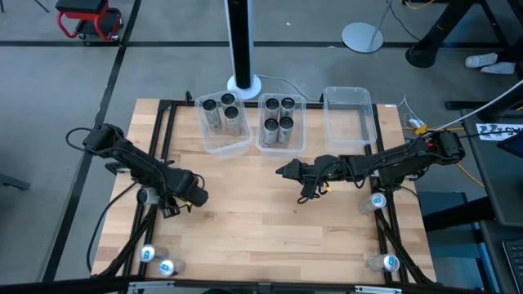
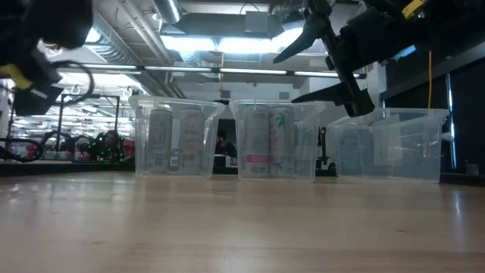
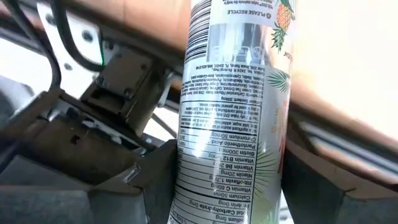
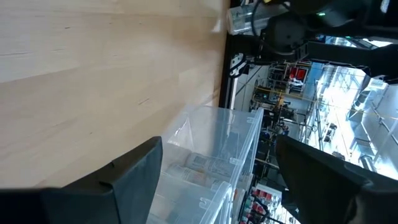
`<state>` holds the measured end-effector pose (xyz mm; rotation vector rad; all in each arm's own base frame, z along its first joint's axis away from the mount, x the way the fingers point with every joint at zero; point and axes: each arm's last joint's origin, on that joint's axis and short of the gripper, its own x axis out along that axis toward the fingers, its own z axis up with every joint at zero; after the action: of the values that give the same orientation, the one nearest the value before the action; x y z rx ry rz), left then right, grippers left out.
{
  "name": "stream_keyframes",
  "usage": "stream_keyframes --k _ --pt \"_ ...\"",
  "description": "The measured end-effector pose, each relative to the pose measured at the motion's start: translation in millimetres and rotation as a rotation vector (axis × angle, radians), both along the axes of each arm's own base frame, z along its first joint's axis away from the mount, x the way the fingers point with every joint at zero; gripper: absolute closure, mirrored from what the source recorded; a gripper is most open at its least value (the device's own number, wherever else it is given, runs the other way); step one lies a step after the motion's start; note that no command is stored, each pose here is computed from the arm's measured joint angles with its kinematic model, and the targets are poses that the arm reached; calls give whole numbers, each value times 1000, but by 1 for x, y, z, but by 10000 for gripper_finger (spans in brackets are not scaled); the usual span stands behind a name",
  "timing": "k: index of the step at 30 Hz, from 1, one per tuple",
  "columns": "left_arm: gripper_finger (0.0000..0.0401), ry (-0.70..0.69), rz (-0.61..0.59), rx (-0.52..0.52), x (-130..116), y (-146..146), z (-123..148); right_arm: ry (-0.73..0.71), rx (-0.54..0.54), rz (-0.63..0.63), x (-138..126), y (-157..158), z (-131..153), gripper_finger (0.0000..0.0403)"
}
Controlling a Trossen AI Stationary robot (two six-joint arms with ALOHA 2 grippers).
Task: Sort soda cans
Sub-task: Put the white and black starfruit soda can into the left transparent bin
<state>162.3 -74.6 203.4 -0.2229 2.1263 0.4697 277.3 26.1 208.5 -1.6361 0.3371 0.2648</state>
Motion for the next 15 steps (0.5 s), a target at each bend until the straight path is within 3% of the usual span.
stream_keyframes --k 6,15 --pt "174 -134 32 -3 23 6 25 2 -1 0 0 0 0 91" --pt "174 -399 98 -29 57 21 82 0 0 0 0 0 0 91"
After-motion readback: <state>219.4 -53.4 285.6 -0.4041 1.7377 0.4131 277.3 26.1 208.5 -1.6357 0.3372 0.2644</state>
